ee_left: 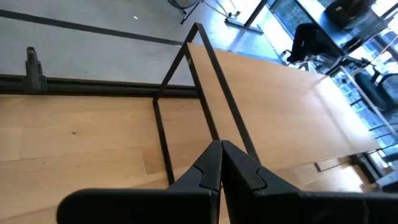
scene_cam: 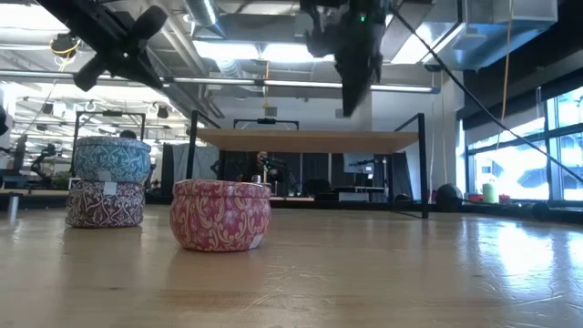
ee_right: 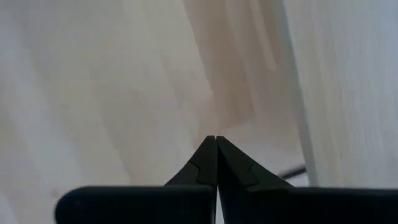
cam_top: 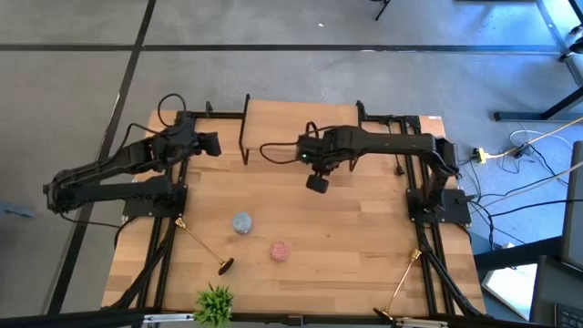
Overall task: Pick & Place candle stick holders
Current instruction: Adjust the shelf on the table
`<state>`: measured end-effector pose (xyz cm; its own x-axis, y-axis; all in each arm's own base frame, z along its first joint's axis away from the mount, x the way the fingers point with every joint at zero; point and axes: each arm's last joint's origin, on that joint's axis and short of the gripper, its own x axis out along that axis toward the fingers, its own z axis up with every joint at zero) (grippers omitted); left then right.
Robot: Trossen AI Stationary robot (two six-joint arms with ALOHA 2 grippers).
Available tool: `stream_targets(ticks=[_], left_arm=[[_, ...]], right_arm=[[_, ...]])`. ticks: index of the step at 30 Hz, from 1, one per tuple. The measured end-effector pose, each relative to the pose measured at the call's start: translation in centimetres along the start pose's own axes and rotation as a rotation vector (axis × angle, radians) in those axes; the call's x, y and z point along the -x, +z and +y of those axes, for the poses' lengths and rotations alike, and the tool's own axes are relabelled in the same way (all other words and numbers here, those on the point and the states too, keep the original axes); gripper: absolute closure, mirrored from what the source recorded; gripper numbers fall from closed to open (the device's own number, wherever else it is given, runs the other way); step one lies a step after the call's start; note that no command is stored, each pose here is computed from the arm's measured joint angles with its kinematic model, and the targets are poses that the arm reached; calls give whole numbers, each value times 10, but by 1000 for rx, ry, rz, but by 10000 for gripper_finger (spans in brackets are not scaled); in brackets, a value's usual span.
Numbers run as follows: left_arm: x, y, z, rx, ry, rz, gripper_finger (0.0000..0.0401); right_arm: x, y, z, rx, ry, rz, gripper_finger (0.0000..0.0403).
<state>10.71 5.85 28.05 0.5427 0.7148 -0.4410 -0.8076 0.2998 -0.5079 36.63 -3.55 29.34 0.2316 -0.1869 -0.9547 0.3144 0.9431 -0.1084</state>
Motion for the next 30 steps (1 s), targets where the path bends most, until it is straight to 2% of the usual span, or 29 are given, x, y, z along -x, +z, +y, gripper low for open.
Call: stream_targets(ticks=[5,10,16,19,25,30], left_arm=[[8,4,-2,29,-105,-1,400],[17,9,-8,-16,-322,47,400],[27,7,-12,-31,-552,188,400],[32,5,-14,-10,-640,273,400],[41,-3,-19,-32,-741,367,400],[46,-10,-24,-29,-741,385,400]], right_arm=[[30,-1,1,-58,63,-146,403],[70,-10,2,-172,131,-301,403],[111,-23,12,-311,196,-465,403],[122,-30,22,-375,236,-498,403],[130,-43,49,-422,271,-496,403],[135,-53,69,-492,259,-530,403]])
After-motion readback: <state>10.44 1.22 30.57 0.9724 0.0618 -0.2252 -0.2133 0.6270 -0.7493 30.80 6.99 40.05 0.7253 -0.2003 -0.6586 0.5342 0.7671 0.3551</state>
